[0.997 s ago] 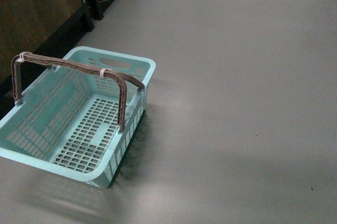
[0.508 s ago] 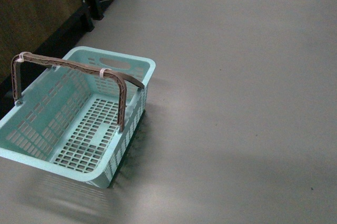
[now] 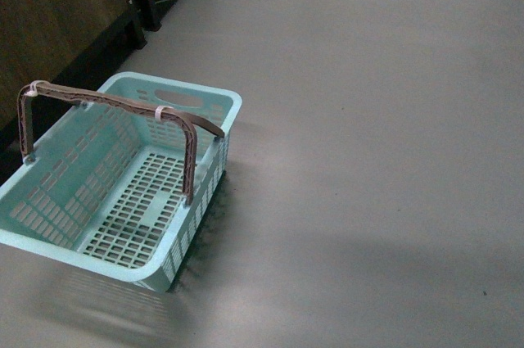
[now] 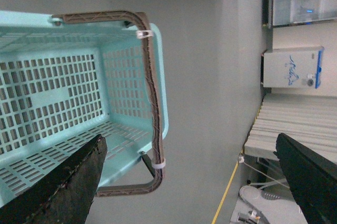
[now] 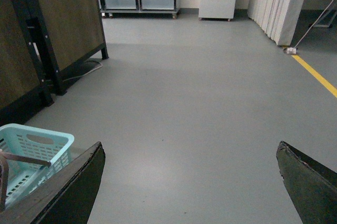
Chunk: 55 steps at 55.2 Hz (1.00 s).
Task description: Pick mango and avocado into basket
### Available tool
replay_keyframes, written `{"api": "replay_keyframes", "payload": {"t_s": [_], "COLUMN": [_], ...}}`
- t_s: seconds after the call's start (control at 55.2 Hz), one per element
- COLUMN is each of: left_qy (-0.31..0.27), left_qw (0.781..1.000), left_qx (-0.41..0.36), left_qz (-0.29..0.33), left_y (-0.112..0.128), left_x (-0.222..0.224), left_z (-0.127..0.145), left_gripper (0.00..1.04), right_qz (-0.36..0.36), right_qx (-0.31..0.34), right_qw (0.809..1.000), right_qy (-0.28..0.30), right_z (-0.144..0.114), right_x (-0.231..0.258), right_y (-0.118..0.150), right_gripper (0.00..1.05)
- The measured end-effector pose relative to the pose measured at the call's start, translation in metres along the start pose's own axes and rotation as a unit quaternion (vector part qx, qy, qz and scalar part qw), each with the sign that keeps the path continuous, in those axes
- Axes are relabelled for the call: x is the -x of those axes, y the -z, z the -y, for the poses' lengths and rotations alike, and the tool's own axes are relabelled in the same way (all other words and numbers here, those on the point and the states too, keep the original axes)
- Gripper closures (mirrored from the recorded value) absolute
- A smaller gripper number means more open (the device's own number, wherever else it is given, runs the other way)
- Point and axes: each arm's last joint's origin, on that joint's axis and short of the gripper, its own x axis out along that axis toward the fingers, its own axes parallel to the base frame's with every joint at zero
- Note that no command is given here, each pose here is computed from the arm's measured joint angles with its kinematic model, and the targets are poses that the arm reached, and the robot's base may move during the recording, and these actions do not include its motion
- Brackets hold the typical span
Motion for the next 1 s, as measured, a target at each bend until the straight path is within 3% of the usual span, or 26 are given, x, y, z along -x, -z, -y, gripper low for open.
{"api": "replay_keyframes", "payload": {"t_s": [0.145, 0.29, 0.725, 0.997], "left_qy": [-0.058, -0.083, -0.071, -0.073], "left_qw": [0.997, 0.994, 0.993, 0.992], "left_qx": [0.051, 0.063, 0.06, 0.045], "left_qz": [-0.018, -0.04, -0.067, -0.089], "left_y": [0.015, 0.034, 0.067, 0.088], "left_x": [-0.068, -0.126, -0.23, -0.255], "left_z": [-0.021, -0.025, -0.003, 0.003], "left_gripper": [0.07, 0.07, 0.08, 0.51], "right_qz": [0.0, 0.0, 0.0, 0.0], "right_qx": [0.0, 0.0, 0.0, 0.0], "right_qw": [1.0, 1.0, 1.0, 1.0], "right_qy": [0.0, 0.0, 0.0, 0.0], "right_z": [0.0, 0.0, 0.0, 0.0], "right_x": [0.0, 0.0, 0.0, 0.0], "right_y": [0.0, 0.0, 0.0, 0.0], "right_gripper": [0.08, 0.08, 0.08, 0.08]}}
